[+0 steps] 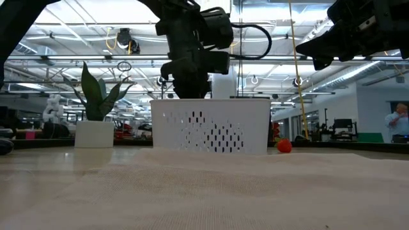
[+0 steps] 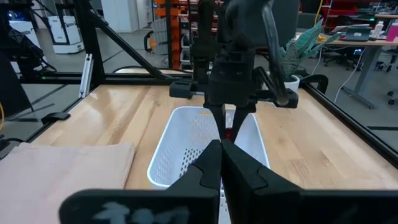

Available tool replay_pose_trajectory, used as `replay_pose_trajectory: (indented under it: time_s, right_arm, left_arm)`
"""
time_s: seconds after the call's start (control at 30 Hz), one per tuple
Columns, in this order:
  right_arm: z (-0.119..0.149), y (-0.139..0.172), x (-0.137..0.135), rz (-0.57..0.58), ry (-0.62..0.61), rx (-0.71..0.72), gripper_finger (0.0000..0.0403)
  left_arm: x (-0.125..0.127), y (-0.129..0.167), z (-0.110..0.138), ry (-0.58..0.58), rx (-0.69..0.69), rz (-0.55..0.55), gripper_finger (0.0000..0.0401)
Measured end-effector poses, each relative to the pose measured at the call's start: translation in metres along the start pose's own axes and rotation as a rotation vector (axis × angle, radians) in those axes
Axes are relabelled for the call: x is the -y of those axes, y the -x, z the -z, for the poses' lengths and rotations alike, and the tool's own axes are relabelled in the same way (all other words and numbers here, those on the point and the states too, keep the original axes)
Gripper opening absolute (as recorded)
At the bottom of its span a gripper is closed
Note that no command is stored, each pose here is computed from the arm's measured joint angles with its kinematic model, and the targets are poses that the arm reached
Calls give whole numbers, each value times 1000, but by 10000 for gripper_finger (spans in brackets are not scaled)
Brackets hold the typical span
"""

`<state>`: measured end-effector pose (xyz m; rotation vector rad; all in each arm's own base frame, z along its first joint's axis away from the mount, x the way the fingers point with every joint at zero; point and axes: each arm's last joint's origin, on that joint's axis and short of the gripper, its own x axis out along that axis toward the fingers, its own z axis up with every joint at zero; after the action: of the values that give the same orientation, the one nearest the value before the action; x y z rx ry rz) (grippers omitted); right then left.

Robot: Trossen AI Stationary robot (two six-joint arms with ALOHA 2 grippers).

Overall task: Pick and placing Produce into tupperware
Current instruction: Put the red cherry into the white bin

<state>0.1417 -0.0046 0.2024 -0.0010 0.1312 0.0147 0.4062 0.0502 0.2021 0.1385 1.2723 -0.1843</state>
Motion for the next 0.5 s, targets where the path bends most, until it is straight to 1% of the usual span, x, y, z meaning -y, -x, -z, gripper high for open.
replay_pose_trajectory:
  time_s: [0.2,0.3,0.5]
  right_arm:
    - [0,0,0,0,-3,0,0]
    - [0,0,0,0,-3,0,0]
    - [0,0,0,0,-3,0,0]
  left_arm:
    - [2,0,-1,-27,2,9,31]
    - [3,0,-1,-19,3,10,31]
    - [2,-10,-1,-10,-10,14,31]
